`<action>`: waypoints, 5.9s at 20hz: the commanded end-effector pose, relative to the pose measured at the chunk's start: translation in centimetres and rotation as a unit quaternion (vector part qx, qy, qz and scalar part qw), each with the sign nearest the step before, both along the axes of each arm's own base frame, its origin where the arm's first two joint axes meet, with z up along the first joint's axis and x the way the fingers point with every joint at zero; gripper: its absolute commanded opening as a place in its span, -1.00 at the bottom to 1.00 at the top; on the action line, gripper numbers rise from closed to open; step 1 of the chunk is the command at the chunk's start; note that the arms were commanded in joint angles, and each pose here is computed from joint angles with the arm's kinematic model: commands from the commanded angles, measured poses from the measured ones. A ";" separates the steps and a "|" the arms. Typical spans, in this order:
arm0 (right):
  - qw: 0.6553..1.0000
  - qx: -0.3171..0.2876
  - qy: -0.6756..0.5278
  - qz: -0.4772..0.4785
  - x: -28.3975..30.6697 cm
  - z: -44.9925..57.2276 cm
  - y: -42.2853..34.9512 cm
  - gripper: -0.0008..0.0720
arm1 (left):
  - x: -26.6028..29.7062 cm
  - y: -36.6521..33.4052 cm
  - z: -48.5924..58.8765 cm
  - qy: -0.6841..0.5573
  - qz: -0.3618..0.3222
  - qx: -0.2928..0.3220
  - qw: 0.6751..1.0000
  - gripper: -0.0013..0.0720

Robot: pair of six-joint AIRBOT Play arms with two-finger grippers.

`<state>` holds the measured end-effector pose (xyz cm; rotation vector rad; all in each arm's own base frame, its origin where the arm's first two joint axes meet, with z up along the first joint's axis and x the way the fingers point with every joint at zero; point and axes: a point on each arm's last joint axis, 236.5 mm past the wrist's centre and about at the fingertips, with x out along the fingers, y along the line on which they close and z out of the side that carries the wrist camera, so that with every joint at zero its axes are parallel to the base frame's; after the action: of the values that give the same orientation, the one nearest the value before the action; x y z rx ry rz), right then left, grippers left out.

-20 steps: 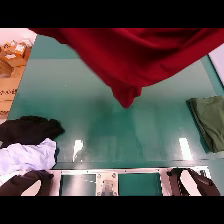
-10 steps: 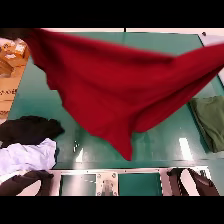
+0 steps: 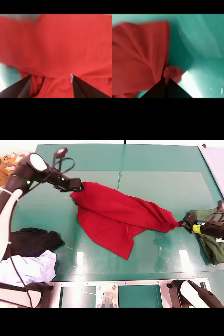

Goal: Fold the shirts.

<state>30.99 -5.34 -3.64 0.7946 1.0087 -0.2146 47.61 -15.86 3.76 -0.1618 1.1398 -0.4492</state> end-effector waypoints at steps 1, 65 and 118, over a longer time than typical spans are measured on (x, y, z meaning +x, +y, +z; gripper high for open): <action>0.998 0.028 0.061 -0.002 -0.5 -4.6 0.0 -0.92 | -2.4 1.2 -1.9 0.080 -0.008 0.034 0.996 0.57; 0.935 -0.081 -0.342 -0.053 6.6 34.4 -5.8 -0.92 | -5.9 1.8 27.6 -0.318 0.033 0.069 0.945 -0.90; 0.963 0.173 0.151 -0.138 -9.5 -3.7 -1.7 0.59 | -25.4 2.4 -11.6 0.271 0.114 -0.131 0.947 0.49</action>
<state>22.99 -8.52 -5.22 1.2035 1.2284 -0.3807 24.91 -12.83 -4.81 -0.5914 1.6050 -0.4074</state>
